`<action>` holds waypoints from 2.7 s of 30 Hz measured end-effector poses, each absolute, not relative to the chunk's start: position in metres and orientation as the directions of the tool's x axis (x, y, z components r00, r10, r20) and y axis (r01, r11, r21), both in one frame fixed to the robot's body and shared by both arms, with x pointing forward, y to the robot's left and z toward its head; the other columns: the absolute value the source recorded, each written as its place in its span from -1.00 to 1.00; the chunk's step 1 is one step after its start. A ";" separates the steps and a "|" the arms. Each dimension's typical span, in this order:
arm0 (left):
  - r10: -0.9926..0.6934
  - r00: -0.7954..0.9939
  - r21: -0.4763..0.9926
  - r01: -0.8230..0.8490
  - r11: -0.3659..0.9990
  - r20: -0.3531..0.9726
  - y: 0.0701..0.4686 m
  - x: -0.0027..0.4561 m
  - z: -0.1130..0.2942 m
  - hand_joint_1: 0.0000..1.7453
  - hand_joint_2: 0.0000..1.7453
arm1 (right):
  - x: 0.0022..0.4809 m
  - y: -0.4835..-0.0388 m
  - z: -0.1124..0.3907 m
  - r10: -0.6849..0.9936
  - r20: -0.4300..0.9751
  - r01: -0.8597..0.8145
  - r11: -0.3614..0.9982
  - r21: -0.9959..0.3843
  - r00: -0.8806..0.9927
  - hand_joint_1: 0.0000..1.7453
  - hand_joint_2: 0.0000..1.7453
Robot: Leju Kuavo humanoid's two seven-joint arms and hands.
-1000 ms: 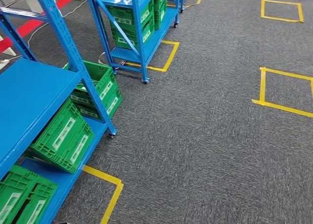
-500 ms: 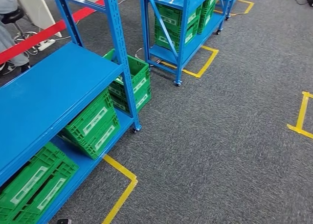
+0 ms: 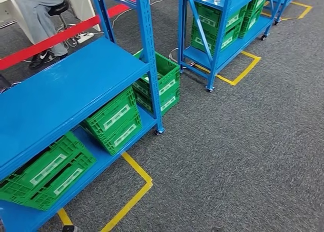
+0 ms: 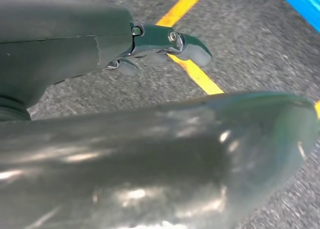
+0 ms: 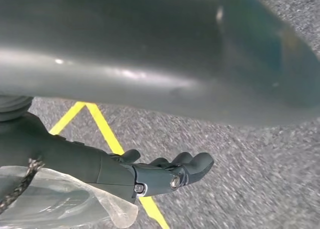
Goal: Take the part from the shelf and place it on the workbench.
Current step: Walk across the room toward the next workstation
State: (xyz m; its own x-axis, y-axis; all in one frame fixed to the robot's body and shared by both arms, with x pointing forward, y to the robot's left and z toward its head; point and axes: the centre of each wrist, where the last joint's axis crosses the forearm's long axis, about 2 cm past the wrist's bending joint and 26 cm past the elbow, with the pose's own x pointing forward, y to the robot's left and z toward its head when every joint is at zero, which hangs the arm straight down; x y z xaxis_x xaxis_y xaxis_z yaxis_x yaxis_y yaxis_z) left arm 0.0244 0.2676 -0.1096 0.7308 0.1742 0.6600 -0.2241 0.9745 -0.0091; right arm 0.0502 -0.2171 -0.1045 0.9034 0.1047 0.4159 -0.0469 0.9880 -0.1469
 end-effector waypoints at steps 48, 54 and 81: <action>0.140 0.736 -0.008 -0.180 0.984 0.662 0.270 0.028 -0.111 -1.00 -1.00 | 0.052 -0.220 -0.105 0.089 0.435 -0.024 0.988 -0.152 0.896 -1.00 -1.00; 0.137 0.733 -0.005 -0.179 0.984 0.666 0.272 0.031 -0.111 -1.00 -1.00 | 0.053 -0.220 -0.105 0.088 0.436 -0.023 0.988 -0.153 0.896 -1.00 -1.00; 0.130 0.731 -0.007 -0.170 0.985 0.670 0.272 0.034 -0.111 -1.00 -1.00 | 0.053 -0.220 -0.105 0.092 0.434 -0.027 0.988 -0.154 0.896 -1.00 -1.00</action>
